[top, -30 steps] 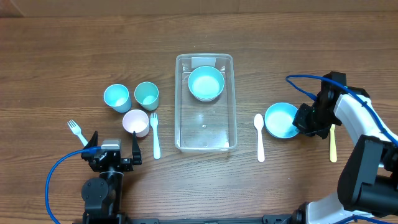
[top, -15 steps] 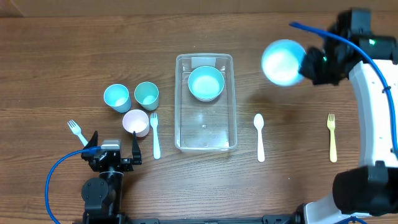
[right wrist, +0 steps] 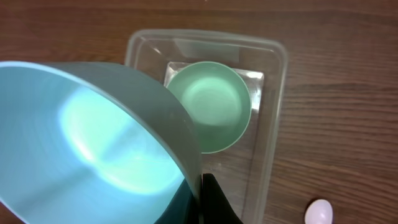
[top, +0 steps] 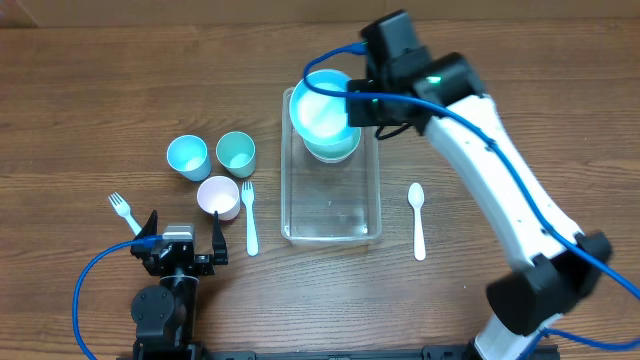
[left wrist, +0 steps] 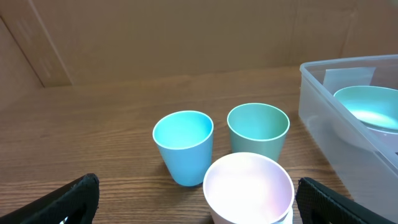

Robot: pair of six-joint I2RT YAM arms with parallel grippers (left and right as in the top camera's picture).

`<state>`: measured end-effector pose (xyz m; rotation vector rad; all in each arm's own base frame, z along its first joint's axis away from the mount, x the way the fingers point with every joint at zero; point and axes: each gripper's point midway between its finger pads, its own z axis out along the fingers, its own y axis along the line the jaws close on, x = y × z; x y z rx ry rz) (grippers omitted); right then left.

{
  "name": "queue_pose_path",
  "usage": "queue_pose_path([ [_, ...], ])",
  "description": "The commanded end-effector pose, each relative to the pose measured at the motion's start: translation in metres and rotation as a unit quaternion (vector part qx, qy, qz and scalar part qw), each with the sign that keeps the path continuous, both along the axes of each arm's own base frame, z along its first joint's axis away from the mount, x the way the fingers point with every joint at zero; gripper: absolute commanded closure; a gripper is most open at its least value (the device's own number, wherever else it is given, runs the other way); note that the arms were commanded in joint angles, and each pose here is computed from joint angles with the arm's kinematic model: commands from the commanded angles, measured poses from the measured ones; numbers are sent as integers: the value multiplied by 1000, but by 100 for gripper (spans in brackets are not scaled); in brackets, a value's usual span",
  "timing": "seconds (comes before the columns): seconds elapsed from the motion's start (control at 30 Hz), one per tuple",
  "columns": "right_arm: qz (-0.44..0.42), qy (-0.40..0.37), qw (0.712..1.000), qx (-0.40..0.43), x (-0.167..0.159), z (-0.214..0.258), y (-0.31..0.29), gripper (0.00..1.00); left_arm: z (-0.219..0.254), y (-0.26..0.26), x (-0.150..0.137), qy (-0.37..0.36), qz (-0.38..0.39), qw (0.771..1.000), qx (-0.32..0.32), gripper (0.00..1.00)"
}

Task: Pack container
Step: 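Stack the front light-blue bowl into the container bowls and release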

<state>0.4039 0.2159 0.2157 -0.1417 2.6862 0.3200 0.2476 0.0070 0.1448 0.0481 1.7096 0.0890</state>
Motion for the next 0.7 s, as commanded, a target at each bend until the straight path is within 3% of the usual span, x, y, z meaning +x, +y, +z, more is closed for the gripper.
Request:
queue_pose_path([
  [0.0,-34,5,999,-34,16,-23,-8,96,-1,-1,0,-1,-5,1000,10,0],
  [0.2,-36,35,997,-56,35,-78,-1,93,-1,-1,0,-1,-5,1000,10,0],
  [0.43,-39,28,997,-61,42,-83,-1,92,-1,-1,0,-1,-5,1000,10,0],
  [0.57,-50,9,996,-72,46,-69,-9,76,-1,-1,0,-1,-5,1000,10,0],
  [0.63,-72,-24,994,-78,49,-29,-28,67,-1,-1,0,-1,-5,1000,10,0],
  [0.67,-88,-40,992,-82,48,-7,-42,55,-1,-1,0,-1,-5,1000,10,0],
])
